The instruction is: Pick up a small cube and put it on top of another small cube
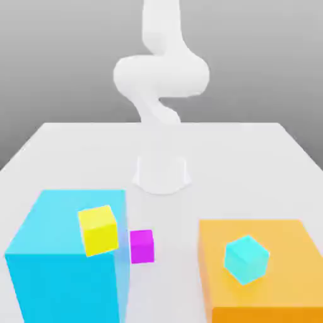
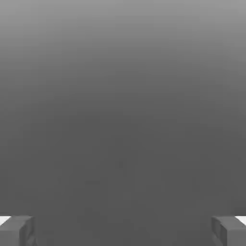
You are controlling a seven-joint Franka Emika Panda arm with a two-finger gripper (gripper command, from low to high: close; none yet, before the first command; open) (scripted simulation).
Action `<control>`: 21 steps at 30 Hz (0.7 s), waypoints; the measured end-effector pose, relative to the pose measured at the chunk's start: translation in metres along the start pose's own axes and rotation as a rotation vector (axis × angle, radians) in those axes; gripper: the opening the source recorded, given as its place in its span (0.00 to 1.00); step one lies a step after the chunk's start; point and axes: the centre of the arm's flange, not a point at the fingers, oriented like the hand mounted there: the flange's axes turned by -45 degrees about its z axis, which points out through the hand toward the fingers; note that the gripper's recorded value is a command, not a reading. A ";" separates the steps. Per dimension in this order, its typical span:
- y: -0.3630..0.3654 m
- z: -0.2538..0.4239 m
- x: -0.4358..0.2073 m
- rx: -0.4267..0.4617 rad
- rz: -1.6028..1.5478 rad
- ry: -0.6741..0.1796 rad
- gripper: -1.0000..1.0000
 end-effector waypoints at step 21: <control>0.033 0.311 -0.309 0.075 -0.065 -0.787 0.50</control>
